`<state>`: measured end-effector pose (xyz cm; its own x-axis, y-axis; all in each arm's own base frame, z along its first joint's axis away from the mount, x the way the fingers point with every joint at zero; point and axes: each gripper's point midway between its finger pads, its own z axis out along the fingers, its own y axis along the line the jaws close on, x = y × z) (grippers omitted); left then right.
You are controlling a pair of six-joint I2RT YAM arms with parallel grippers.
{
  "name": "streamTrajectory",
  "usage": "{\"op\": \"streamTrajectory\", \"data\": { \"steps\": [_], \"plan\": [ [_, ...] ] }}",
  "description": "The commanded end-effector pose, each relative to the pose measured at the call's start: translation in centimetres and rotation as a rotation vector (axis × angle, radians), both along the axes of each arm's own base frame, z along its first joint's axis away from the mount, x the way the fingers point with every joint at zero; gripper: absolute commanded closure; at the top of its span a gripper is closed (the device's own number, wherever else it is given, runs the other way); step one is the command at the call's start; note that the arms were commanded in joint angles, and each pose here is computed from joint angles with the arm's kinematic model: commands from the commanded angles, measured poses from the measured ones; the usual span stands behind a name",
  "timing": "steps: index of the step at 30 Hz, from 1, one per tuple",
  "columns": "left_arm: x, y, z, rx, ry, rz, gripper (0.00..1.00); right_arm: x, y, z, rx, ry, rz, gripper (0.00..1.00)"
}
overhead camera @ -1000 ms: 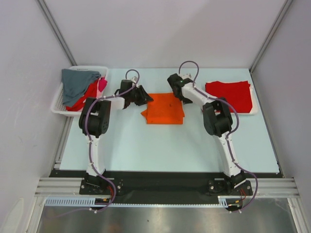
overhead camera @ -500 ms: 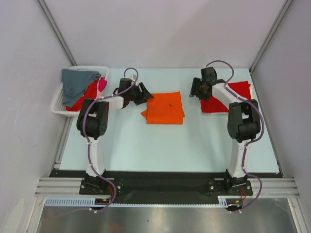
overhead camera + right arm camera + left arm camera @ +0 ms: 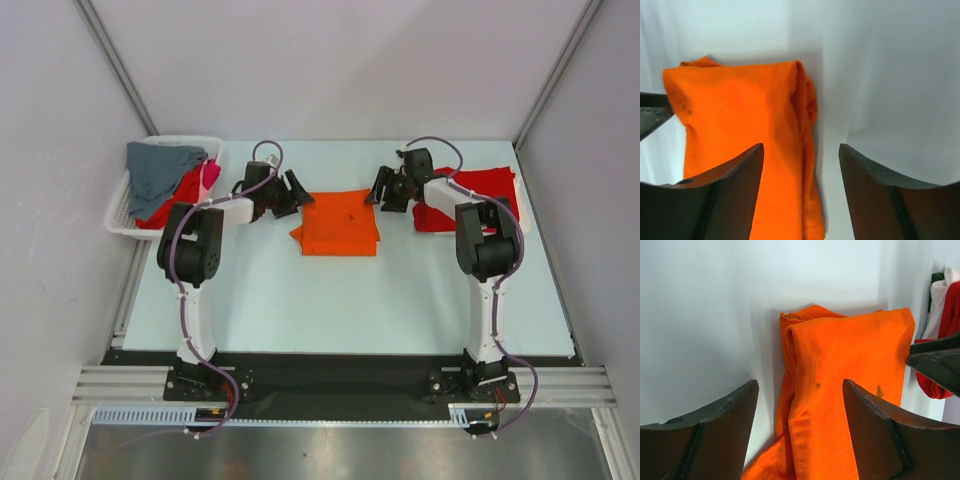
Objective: Fold and stack the t-shirts
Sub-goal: Neatly place the folded tshirt to the corner
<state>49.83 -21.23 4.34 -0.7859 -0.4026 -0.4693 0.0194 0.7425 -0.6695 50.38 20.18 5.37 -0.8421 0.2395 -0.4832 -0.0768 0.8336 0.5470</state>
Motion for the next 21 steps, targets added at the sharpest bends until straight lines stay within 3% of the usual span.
{"op": "streamTrajectory", "data": {
  "steps": [1, 9, 17, 20, 21],
  "plan": [
    [1.5, 0.5, 2.5, 0.018, -0.075, 0.005, 0.26, 1.6, 0.7, -0.2, 0.045, -0.016, -0.002, 0.35],
    [3.1, 0.0, 0.9, 0.008, -0.045, 0.005, 0.43, 2.6, 0.5, -3.5, 0.046, 0.042, -0.016, 0.42],
    [4.1, -1.0, -0.8, -0.007, -0.017, -0.002, 0.54, 3.1, 1.4, -4.8, 0.072, 0.072, 0.011, 0.52],
    [4.4, -1.6, -1.0, -0.012, -0.020, -0.006, 0.66, 3.2, 1.9, -4.7, 0.104, 0.081, 0.017, 0.59],
    [4.6, -1.8, -0.8, -0.018, -0.026, -0.008, 0.79, 3.3, 2.4, -4.3, 0.129, 0.085, 0.026, 0.62]
  ]
}}
